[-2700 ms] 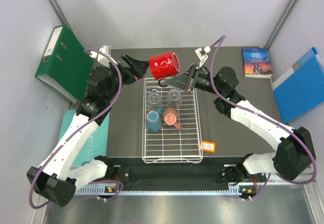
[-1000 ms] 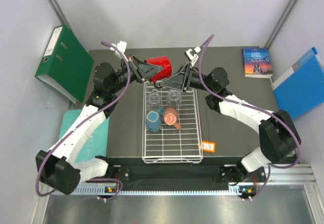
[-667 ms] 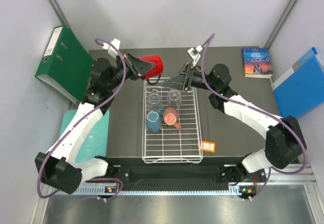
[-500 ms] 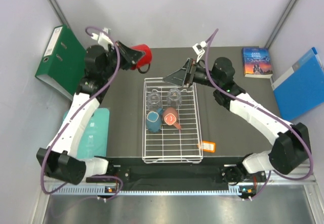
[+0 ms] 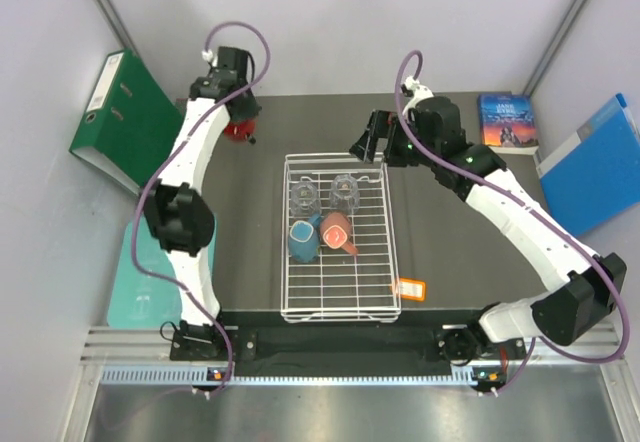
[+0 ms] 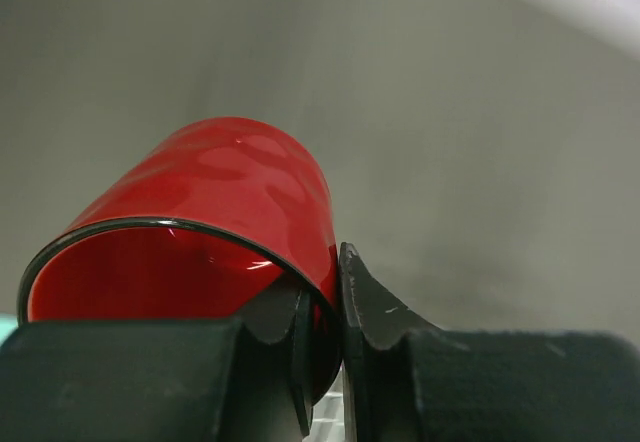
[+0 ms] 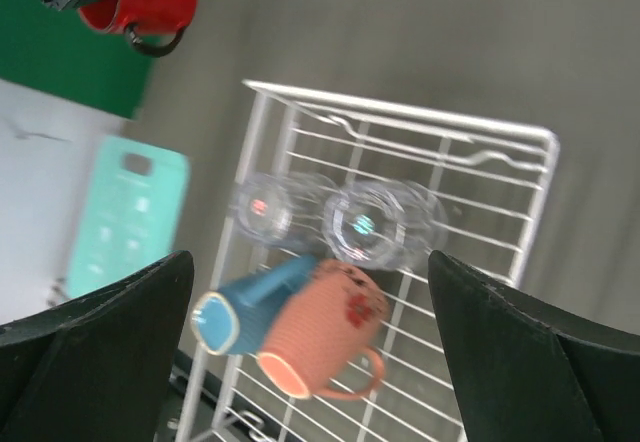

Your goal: Unload the cups from the dish rack

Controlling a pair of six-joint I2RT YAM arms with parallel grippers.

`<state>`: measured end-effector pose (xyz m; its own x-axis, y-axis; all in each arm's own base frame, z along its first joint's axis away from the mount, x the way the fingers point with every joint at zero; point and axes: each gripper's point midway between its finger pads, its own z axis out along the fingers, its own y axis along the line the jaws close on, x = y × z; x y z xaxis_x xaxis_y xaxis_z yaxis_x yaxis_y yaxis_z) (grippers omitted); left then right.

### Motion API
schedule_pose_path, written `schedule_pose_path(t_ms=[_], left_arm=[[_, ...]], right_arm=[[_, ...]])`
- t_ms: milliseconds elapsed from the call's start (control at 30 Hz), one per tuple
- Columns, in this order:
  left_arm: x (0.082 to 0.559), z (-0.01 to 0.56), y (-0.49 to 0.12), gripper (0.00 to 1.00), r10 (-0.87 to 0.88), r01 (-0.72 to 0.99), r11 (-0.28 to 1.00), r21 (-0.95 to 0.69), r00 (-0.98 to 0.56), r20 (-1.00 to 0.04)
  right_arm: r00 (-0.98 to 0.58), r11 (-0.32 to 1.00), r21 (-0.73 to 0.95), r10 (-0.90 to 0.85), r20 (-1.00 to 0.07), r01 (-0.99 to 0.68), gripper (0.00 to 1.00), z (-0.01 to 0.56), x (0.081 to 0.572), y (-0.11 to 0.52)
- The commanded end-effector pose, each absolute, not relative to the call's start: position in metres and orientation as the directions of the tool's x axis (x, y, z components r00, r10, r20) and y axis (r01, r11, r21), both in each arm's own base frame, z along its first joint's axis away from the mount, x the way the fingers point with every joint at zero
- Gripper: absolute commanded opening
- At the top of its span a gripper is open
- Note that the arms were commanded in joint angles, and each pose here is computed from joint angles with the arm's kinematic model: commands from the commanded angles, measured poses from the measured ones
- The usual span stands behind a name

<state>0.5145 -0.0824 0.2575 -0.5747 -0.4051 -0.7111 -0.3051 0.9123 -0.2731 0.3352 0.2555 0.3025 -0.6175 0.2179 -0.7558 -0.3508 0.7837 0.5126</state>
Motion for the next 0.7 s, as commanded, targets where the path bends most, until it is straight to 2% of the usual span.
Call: schedule_pose_path(t_ms=[0, 167, 667], left_arm=[[0.501, 0.2, -0.061, 0.0, -0.292, -0.328, 0.943, -0.061, -0.722, -0.628], [0.506, 0.15, -0.069, 0.0, -0.29, -0.313, 0.948, -0.05, -0.791, -0.539], [0.516, 0.083, -0.067, 0.0, -0.319, -0.328, 0.943, -0.056, -0.839, -0.44]], right_arm=[[-0.61, 0.879, 0.396, 0.164, -0.775, -0.266, 1.0, 0.293, 0.336, 0.222], [-0.619, 0.896, 0.366, 0.142, -0.772, -0.251, 1.0, 0.289, 0.335, 0.217], [-0.656, 0.893, 0.389, 0.157, -0.739, -0.224, 1.0, 0.262, 0.337, 0.221]])
